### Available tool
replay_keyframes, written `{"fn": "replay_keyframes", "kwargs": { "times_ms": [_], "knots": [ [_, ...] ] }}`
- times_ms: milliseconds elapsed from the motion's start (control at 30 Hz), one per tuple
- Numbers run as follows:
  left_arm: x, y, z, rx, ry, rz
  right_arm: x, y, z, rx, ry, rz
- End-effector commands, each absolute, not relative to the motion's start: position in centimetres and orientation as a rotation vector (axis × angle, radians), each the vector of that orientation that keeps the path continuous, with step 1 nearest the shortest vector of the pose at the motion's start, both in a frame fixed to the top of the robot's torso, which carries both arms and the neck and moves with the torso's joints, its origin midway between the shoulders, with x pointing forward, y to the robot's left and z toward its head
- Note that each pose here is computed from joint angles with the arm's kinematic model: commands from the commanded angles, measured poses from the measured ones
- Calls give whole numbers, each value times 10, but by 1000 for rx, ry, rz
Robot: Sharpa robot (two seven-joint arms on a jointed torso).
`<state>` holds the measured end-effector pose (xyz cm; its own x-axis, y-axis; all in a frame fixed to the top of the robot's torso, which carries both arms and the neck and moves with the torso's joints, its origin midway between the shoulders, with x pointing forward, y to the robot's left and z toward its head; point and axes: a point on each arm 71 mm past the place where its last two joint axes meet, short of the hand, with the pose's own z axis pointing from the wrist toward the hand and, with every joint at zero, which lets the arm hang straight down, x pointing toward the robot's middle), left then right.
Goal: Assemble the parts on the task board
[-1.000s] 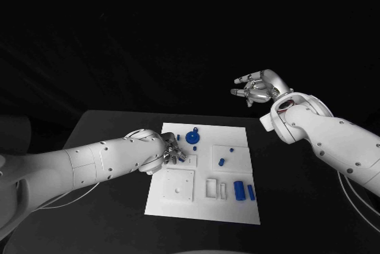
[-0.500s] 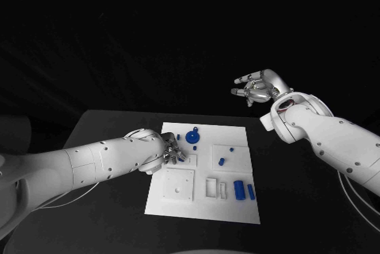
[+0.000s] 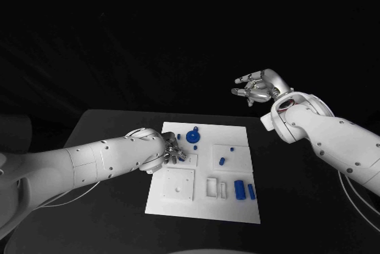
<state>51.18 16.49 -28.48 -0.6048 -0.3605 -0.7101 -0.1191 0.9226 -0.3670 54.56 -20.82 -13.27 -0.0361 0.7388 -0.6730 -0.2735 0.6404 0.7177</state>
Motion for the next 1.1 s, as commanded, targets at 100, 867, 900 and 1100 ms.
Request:
{"fn": "replay_keyframes", "kwargs": {
  "times_ms": [100, 867, 900, 1100],
  "knots": [
    [509, 165, -291, -326, 2249, -318, 546, -207, -133, 414, 1384, 852],
    [509, 162, -291, -293, 2261, -312, 547, -206, -134, 416, 1388, 851],
    [509, 162, -291, -293, 2260, -312, 547, -206, -134, 416, 1389, 851],
    [510, 163, -290, -300, 2248, -313, 547, -206, -135, 417, 1390, 851]
  ]
}}
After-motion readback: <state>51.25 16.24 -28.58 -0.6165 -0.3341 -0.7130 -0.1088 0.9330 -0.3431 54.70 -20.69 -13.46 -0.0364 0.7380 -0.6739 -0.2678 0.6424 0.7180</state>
